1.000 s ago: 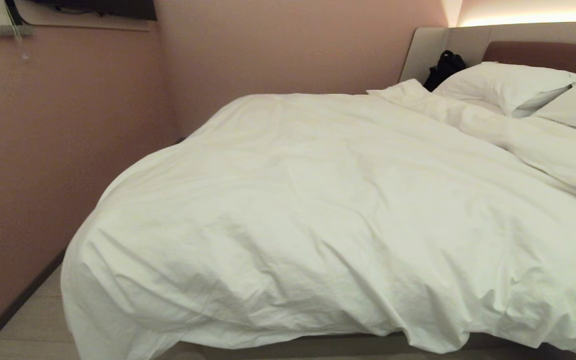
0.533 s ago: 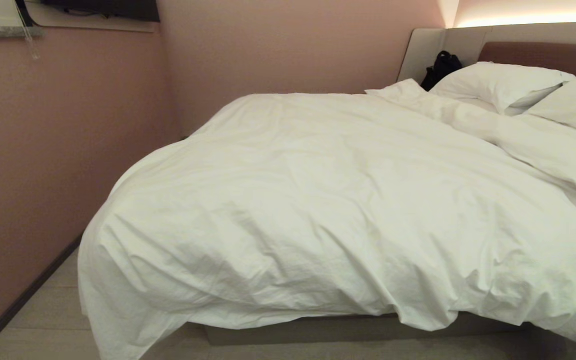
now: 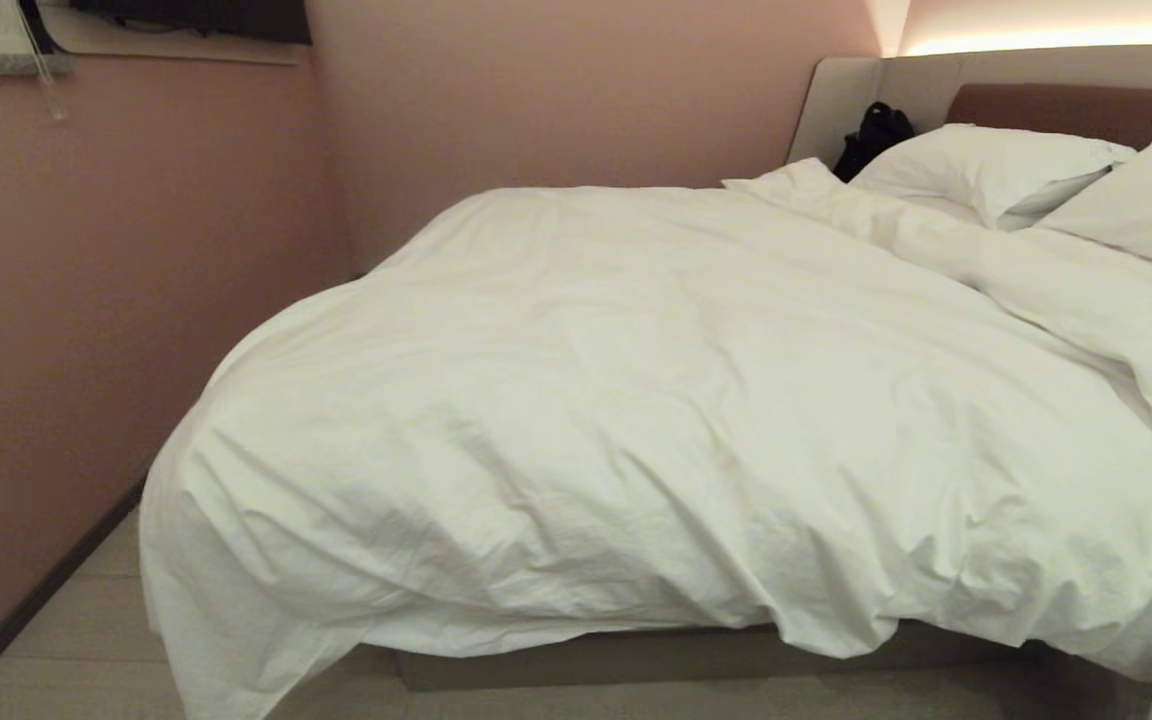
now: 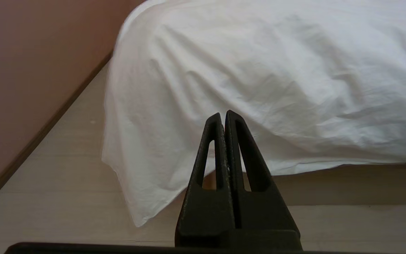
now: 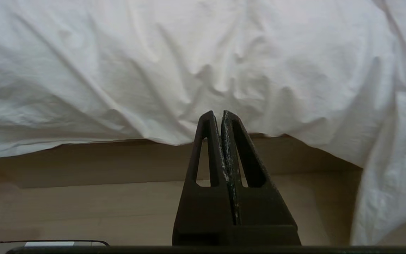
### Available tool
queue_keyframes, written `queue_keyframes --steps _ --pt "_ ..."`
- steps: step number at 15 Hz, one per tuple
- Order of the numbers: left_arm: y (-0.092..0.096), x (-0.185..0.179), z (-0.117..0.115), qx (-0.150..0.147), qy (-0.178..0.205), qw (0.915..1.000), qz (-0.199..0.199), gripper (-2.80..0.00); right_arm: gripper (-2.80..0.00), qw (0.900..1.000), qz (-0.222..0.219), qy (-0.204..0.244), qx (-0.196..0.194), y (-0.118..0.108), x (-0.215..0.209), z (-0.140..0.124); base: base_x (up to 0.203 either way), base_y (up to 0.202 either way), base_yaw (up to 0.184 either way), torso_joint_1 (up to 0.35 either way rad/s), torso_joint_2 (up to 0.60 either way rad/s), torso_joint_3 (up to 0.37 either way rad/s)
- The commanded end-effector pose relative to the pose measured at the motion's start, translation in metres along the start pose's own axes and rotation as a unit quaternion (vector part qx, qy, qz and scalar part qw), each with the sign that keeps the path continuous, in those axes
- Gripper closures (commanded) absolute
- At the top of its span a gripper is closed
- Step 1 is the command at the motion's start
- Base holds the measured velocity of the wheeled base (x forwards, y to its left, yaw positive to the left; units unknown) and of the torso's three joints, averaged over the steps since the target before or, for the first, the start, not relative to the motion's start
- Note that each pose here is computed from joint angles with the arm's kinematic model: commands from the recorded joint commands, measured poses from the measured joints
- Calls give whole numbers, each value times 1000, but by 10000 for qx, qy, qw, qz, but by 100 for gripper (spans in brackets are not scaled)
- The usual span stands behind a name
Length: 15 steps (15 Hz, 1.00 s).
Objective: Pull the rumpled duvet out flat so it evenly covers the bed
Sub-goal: Flatten the corners of the folded blanket
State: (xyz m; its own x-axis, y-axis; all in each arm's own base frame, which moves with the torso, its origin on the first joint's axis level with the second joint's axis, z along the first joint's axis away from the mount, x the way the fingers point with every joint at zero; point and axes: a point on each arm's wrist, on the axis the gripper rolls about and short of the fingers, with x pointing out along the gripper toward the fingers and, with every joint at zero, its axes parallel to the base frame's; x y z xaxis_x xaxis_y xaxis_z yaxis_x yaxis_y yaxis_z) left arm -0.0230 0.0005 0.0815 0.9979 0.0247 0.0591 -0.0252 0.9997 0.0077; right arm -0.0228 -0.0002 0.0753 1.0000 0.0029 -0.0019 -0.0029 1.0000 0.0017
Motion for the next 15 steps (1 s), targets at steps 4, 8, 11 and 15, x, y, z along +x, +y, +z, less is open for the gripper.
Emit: queue_keyframes --steps 4,8,11,15 --pt "0 0 0 7 3 10000 6 0 0 10000 1 -2 -1 0 0 0 0 -192 1 3 1 2" --pt "0 0 0 -7 -3 10000 -1 0 0 10000 -6 -2 -1 0 0 0 0 -195 -1 2 5 0" --pt "0 0 0 1 1 10000 3 0 0 10000 1 -2 -1 0 0 0 0 -194 -1 6 2 2" --pt "0 0 0 8 4 10000 -1 0 0 10000 1 -2 -1 0 0 0 0 -194 -1 2 3 1"
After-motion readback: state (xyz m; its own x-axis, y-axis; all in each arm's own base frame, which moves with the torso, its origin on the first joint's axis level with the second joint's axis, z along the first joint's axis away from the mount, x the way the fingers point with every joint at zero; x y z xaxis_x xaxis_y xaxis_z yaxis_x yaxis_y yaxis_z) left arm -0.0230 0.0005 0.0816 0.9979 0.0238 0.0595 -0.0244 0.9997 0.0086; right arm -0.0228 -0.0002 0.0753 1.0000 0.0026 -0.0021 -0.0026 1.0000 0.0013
